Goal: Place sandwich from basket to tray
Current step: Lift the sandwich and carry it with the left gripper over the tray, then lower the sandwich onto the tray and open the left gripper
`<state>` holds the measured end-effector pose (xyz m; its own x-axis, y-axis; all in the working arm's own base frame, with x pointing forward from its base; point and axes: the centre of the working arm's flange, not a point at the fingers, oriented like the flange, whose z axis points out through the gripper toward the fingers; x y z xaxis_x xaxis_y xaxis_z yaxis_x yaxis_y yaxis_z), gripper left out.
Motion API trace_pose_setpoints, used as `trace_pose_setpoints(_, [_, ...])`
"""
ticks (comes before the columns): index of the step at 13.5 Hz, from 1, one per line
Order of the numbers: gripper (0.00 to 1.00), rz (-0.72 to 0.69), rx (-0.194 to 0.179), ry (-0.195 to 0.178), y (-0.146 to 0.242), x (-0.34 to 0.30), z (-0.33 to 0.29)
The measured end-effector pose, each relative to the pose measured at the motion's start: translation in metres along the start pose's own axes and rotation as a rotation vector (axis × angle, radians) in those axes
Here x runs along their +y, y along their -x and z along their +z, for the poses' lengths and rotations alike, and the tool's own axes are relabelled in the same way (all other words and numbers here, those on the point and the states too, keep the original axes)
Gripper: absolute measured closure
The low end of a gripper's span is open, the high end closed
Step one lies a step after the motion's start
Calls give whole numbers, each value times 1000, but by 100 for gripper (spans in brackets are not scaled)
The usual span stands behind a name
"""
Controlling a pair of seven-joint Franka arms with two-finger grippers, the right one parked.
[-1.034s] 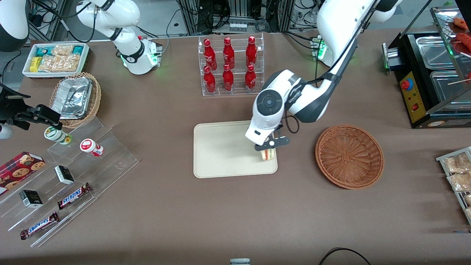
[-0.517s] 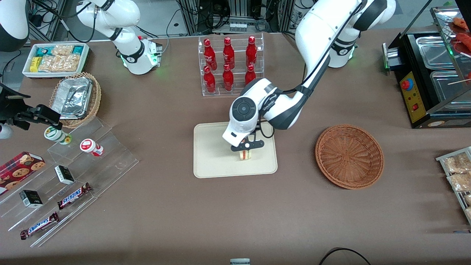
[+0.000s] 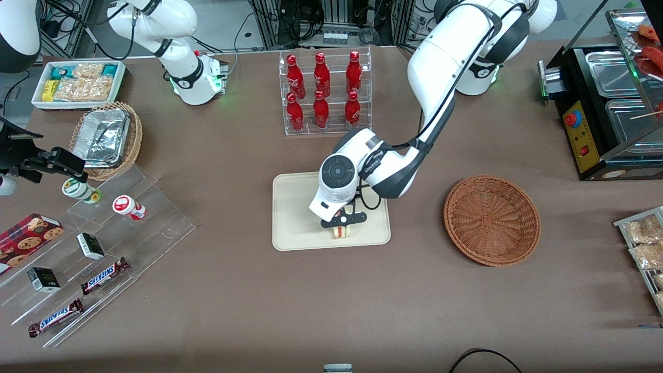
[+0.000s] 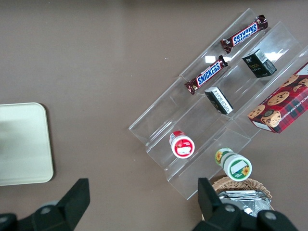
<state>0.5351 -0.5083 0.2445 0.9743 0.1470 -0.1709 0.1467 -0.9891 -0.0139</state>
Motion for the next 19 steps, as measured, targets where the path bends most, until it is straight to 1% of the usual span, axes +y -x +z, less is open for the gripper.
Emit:
trace_pose_setpoints(2, [85, 0, -10, -12, 1, -1, 3])
trace_pose_setpoints(6, [85, 11, -14, -20, 9, 6, 3])
trace_pose_setpoints(11, [85, -16, -24, -32, 15, 10, 16])
trace_pose_setpoints(12, [81, -16, -27, -35, 15, 10, 19])
trace_pose_setpoints(15, [48, -19, -26, -33, 15, 11, 18])
trace_pose_setpoints(16, [39, -21, -23, -29, 15, 11, 16])
trace_pose_setpoints(18, [17, -23, -10, -15, 13, 13, 1])
trace_pose_setpoints(19, [7, -23, -6, -12, 13, 13, -10])
